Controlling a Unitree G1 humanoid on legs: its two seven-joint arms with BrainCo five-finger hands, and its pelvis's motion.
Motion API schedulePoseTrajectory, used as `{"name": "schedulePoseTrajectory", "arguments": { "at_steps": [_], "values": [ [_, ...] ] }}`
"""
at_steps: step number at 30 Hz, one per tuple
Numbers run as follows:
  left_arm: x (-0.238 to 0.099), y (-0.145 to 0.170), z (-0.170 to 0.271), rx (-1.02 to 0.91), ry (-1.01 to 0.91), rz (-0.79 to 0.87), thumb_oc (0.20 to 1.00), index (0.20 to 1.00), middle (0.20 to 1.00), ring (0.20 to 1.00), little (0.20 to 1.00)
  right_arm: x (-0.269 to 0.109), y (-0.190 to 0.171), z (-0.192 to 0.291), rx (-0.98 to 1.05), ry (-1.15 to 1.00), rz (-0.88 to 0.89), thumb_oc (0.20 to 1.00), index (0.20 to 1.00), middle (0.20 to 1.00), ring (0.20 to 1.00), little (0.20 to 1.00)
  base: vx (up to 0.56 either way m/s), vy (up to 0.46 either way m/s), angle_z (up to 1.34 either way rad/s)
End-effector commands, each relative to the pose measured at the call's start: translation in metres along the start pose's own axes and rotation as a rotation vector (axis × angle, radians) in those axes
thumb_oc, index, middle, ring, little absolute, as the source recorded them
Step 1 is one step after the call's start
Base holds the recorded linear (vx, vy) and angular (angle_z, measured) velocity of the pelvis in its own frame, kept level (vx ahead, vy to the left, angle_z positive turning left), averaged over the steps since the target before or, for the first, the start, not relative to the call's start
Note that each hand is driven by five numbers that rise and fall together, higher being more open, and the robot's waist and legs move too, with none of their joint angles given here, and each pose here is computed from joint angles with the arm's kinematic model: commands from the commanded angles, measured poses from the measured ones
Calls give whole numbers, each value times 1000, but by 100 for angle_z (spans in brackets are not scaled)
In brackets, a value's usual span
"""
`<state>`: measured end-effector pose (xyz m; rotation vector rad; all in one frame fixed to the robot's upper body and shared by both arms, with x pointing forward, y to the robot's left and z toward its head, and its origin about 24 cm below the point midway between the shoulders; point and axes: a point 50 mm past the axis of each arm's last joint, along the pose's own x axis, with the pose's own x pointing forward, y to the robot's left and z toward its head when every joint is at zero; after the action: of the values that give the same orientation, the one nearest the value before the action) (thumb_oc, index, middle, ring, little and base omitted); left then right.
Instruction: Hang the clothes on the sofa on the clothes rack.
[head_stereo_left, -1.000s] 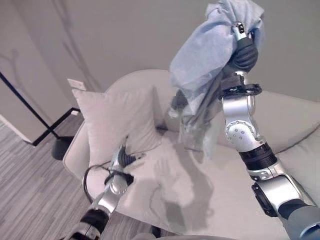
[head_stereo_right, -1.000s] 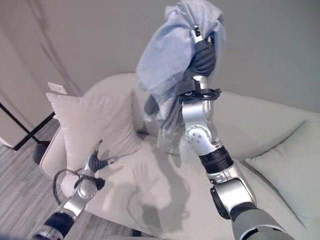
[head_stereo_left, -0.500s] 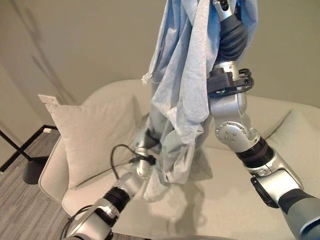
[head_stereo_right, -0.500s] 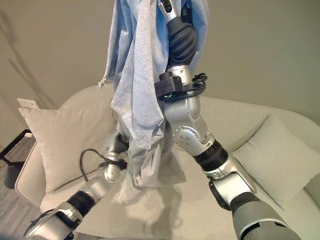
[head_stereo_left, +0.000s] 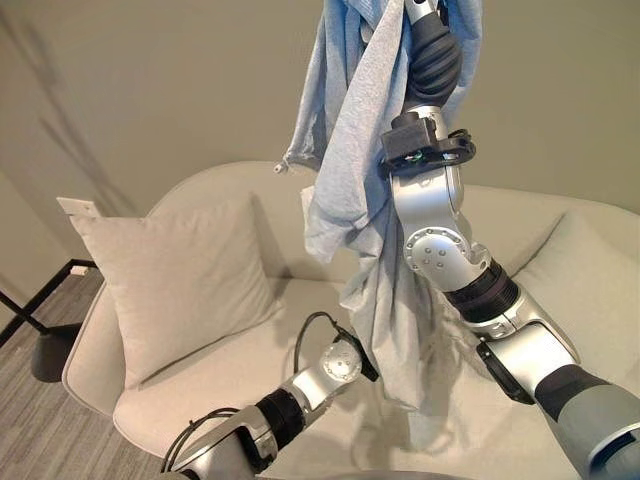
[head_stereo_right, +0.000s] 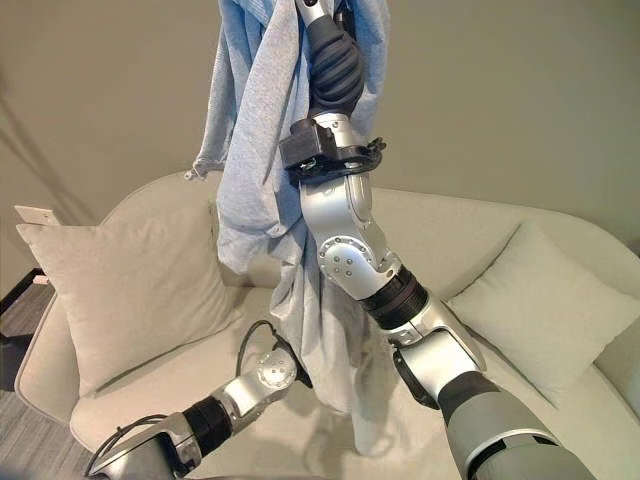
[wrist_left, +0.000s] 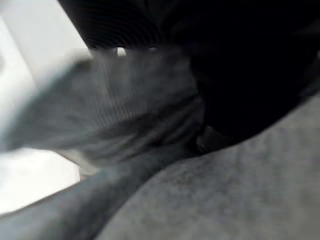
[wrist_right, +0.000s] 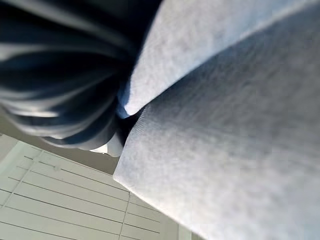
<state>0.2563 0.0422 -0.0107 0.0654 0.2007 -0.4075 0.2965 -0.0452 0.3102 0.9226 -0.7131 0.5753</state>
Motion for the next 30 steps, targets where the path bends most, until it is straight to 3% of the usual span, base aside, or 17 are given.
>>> {"name": "schedulePoseTrajectory", "arguments": {
  "at_steps": [1,6,7,10,12,21,30],
  "values": [
    [4,23,22,-108,-90,100,200,200,200,200,200,12,2,45,-94,-163,54,200,200,200,200,200,-36,-37,9],
    [-12,65,22,-127,-131,263,200,200,200,200,200,-5,-14,57,-212,-141,66,200,200,200,200,200,-97,-64,18],
    [-34,95,20,-133,-154,384,200,200,200,200,200,-25,-23,69,-331,-103,112,200,200,200,200,200,-126,-101,63],
    [-50,116,21,-101,-171,480,200,200,200,200,200,-36,-31,75,-388,-65,127,200,200,200,200,200,-103,-129,52],
    [-74,146,28,-73,-231,646,200,200,200,200,200,-61,-40,80,-408,-1,144,200,200,200,200,200,-122,-177,37],
    [-128,196,66,207,-399,989,200,200,200,200,200,-105,-68,73,-411,187,95,200,200,200,200,200,-187,-107,38],
    [-154,213,96,403,-539,1229,200,200,200,200,200,-140,-79,63,-367,302,29,200,200,200,200,200,-204,73,56]
  ]
}}
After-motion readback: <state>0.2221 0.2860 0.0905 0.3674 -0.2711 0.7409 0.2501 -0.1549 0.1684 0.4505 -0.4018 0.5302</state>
